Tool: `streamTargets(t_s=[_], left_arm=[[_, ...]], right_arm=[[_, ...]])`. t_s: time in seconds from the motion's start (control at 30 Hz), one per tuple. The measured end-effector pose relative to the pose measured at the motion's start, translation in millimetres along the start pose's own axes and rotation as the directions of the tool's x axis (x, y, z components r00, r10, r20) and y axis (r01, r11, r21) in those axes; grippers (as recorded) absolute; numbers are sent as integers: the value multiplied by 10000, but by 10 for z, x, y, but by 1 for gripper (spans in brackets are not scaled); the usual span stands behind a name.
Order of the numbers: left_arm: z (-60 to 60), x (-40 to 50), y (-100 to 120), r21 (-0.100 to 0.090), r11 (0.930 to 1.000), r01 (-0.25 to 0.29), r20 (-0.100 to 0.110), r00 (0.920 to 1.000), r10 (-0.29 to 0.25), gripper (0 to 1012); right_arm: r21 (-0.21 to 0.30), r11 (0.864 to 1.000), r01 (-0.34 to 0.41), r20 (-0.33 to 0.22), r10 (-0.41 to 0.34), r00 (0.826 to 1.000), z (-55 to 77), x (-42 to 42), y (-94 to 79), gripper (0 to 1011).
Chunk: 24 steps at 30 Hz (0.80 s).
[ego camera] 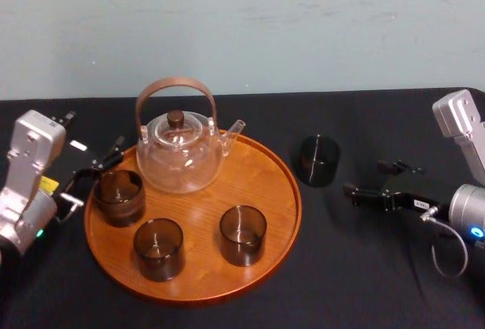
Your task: Pick up the glass from the table and place it on the tray.
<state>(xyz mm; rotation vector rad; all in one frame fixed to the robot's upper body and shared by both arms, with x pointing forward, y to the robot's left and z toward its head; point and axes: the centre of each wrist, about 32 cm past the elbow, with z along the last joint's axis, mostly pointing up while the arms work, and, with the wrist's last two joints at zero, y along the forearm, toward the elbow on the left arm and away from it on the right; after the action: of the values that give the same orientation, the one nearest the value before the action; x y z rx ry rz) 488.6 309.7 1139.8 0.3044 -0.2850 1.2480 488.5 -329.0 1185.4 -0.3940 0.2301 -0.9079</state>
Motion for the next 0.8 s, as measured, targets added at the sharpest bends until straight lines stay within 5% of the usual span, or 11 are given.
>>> streamTargets(t_s=[0.8], left_arm=[[0,0,0,0,10000,0,0,10000,0,1001]], right_arm=[[-178,9984,536,-62,-538,9985,114,66,295,1002]])
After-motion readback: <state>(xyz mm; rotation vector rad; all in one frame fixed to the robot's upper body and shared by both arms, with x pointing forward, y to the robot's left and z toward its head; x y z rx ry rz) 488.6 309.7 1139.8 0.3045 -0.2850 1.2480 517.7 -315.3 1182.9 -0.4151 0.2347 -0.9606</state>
